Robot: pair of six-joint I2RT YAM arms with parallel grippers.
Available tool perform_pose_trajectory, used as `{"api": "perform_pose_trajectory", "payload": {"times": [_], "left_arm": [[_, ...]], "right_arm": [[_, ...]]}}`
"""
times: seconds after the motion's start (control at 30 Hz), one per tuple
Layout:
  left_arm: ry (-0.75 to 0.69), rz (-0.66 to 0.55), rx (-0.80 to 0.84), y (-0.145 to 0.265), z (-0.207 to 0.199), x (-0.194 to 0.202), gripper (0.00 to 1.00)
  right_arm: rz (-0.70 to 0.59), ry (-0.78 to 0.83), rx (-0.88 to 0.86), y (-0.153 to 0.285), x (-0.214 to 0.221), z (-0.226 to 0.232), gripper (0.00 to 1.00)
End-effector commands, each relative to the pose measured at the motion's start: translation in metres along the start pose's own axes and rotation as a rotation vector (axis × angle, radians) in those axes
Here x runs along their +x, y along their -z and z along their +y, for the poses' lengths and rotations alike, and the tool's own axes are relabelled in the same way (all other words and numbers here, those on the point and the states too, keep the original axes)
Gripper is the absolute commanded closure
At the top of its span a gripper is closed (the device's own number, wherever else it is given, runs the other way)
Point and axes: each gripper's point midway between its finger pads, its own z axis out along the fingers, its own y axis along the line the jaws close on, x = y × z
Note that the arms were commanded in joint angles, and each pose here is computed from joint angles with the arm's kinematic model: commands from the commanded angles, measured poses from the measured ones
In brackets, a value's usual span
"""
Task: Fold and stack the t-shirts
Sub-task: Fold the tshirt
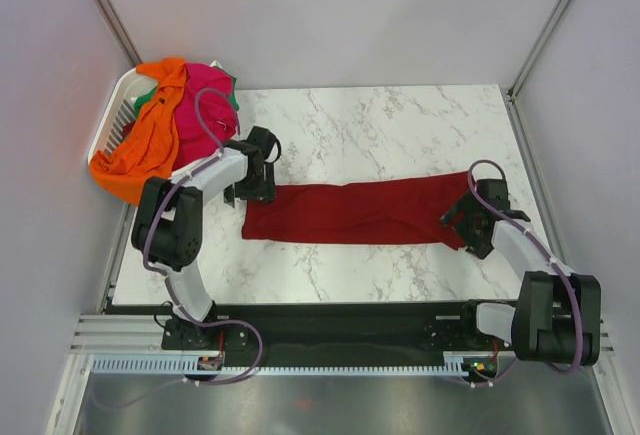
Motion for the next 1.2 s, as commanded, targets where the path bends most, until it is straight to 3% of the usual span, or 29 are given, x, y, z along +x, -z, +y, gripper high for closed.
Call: {"api": "perform_pose_trajectory", "payload": {"times": [0.0, 0.03, 0.13, 0.17, 0.23, 0.27, 0.33, 0.37, 0.4, 0.47, 0.63, 0.8, 0.83, 0.9, 0.93, 0.97, 1.0, 1.03, 1.07, 1.17], "left_arm": [[-0.002, 0.017, -0.025, -0.009, 0.002, 0.0, 0.14], [0.086, 0.029, -0.026, -0.015, -0.004, 0.001, 0.09], [0.083, 0.06, -0.036, -0.026, -0.006, 0.007, 0.12], [0.084, 0.063, -0.038, -0.028, -0.007, 0.007, 0.17], [0.081, 0.074, -0.043, -0.033, -0.008, 0.007, 0.29], [0.08, 0.076, -0.045, -0.036, -0.009, 0.007, 0.44], [0.076, 0.084, -0.038, -0.04, -0.013, 0.006, 0.59], [0.073, 0.105, -0.041, -0.047, -0.013, 0.011, 0.86], [0.081, 0.116, -0.037, -0.049, -0.015, 0.013, 0.98], [0.091, 0.136, -0.02, -0.05, -0.018, 0.018, 0.98], [0.146, 0.181, 0.087, -0.029, -0.029, 0.044, 0.98], [0.272, 0.281, 0.38, 0.015, -0.071, 0.108, 0.98], [0.26, 0.28, 0.434, 0.024, -0.089, 0.118, 0.98], [0.295, 0.354, 0.489, 0.038, -0.111, 0.151, 0.98], [0.239, 0.347, 0.561, 0.055, -0.138, 0.165, 0.98], [0.223, 0.364, 0.6, 0.065, -0.153, 0.176, 0.97], [0.244, 0.401, 0.636, 0.078, -0.17, 0.185, 0.92], [0.183, 0.412, 0.674, 0.092, -0.189, 0.202, 0.8], [0.172, 0.413, 0.697, 0.101, -0.201, 0.205, 0.48], [0.109, 0.398, 0.77, 0.131, -0.228, 0.204, 0.11]], "right_arm": [[0.022, -0.046, -0.093, -0.008, 0.0, 0.019, 0.03], [0.042, -0.053, -0.088, -0.016, 0.005, 0.017, 0.04], [0.053, -0.075, -0.09, -0.03, 0.002, 0.018, 0.19], [0.053, -0.079, -0.092, -0.033, 0.0, 0.019, 0.31], [0.038, -0.096, -0.106, -0.041, -0.012, 0.027, 0.44], [0.036, -0.103, -0.114, -0.045, -0.016, 0.031, 0.56], [0.026, -0.117, -0.13, -0.054, -0.03, 0.044, 0.68], [0.025, -0.128, -0.133, -0.059, -0.035, 0.048, 0.79], [0.004, -0.134, -0.149, -0.06, -0.049, 0.059, 0.85], [0.006, -0.149, -0.14, -0.074, -0.06, 0.065, 0.98], [-0.035, -0.216, -0.279, -0.1, -0.125, 0.133, 1.0], [0.057, -0.132, -0.637, -0.137, -0.18, 0.269, 1.0], [0.108, -0.103, -0.7, -0.142, -0.171, 0.297, 1.0], [0.231, -0.02, -0.878, -0.153, -0.16, 0.354, 0.97], [0.284, 0.009, -0.927, -0.152, -0.143, 0.378, 0.9], [0.306, 0.023, -0.978, -0.152, -0.141, 0.391, 0.68], [0.288, 0.066, -1.058, -0.15, -0.139, 0.413, 0.57], [0.285, 0.062, -1.085, -0.146, -0.134, 0.424, 0.45], [0.265, 0.063, -1.099, -0.144, -0.137, 0.428, 0.3], [0.107, 0.135, -1.097, -0.133, -0.159, 0.423, 0.02]]}}
